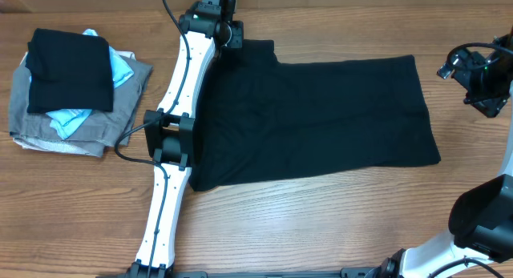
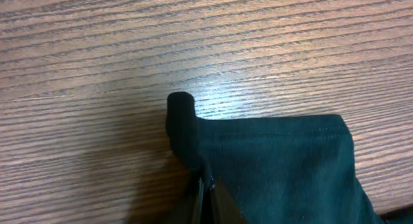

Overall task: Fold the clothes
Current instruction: 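Grasp the black shirt's top left corner with the left gripper, then move the right gripper to the shirt's top right corner and grasp it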

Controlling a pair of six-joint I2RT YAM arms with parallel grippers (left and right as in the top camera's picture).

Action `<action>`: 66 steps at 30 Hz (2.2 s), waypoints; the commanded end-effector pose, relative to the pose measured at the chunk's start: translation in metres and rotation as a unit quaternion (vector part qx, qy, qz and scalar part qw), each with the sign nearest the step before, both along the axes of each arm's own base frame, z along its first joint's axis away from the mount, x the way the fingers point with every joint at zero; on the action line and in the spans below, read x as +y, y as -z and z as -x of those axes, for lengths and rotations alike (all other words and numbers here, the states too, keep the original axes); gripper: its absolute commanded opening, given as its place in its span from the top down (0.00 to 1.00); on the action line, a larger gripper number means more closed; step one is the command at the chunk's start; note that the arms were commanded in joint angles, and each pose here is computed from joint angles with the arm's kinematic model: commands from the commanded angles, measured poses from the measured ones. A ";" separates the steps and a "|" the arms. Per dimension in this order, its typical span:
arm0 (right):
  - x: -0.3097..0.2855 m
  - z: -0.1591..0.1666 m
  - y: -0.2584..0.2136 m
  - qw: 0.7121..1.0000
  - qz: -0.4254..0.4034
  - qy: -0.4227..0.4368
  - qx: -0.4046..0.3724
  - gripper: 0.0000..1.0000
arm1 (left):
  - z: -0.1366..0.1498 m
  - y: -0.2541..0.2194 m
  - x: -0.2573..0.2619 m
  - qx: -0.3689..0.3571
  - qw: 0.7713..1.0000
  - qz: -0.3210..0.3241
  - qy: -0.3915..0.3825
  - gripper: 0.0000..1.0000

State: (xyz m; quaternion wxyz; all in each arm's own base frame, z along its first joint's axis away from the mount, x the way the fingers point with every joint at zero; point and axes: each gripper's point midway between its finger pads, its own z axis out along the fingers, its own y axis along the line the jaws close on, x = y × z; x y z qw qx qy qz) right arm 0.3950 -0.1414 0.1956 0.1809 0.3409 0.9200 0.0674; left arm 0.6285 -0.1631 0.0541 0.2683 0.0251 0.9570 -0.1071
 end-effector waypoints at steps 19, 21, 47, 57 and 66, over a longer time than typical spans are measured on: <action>0.021 -0.068 -0.002 0.989 0.036 -0.108 -0.098 0.16 | 0.006 0.003 -0.005 0.013 1.000 0.007 0.002 0.95; 0.024 -0.082 0.013 0.986 0.043 -0.130 -0.096 0.15 | 0.007 0.004 -0.005 0.015 1.000 0.006 0.002 0.95; 0.024 -0.173 0.154 0.942 0.137 -0.284 -0.112 0.27 | 0.009 0.006 -0.001 0.019 1.000 -0.007 0.001 0.90; 0.014 -0.175 0.181 0.936 0.163 -0.297 -0.092 0.22 | 0.011 0.008 -0.001 0.025 1.000 -0.008 0.001 0.89; 0.014 -0.173 0.196 0.938 0.158 -0.297 -0.083 0.23 | 0.012 0.008 0.000 0.026 1.000 -0.008 0.001 0.88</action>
